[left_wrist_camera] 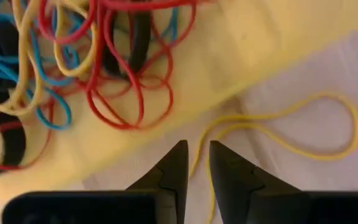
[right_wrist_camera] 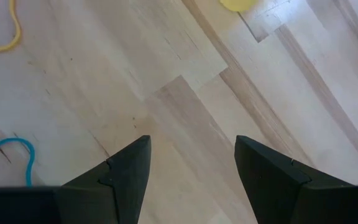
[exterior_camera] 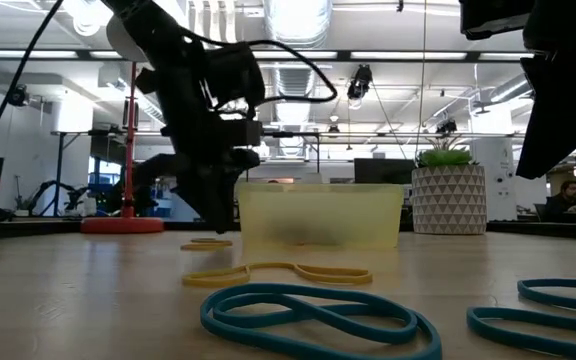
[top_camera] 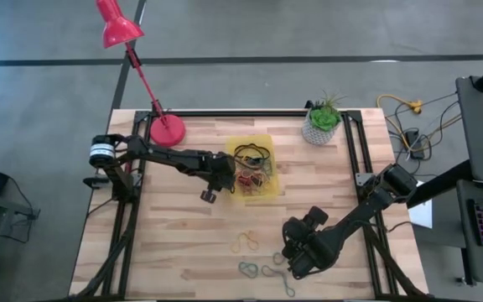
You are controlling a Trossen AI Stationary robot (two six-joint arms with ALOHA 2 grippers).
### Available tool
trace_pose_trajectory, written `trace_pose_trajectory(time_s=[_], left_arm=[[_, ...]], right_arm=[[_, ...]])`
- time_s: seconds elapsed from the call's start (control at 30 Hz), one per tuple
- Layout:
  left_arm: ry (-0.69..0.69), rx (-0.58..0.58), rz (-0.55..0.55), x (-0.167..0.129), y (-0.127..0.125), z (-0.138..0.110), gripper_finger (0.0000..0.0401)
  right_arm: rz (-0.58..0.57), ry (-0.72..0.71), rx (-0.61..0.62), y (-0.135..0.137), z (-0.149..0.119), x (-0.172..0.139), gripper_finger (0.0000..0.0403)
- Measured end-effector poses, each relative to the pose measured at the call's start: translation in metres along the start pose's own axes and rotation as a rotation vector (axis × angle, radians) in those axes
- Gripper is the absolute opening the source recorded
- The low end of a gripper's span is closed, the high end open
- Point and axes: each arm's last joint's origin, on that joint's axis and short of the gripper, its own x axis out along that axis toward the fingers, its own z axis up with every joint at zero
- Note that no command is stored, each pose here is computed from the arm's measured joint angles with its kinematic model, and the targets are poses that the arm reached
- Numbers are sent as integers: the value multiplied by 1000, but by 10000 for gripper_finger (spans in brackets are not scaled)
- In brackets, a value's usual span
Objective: Pick and place rubber bands into bin
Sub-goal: Put the yellow rubber band into the yellow bin
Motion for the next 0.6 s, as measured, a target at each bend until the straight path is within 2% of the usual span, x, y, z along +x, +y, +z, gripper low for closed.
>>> trace_pose_trajectory(time_s=[0.13, 0.33, 0.6], left_arm=[[33, -13, -12, 4, 2, -5, 58], [39, -29, -97, 13, 1, -12, 80], [29, -40, -124, 15, 3, -14, 82]], right_arm=[[-2, 0, 2, 0, 1, 1, 219], [-3, 1, 4, -1, 2, 1, 219], [-12, 4, 4, -2, 3, 3, 219]])
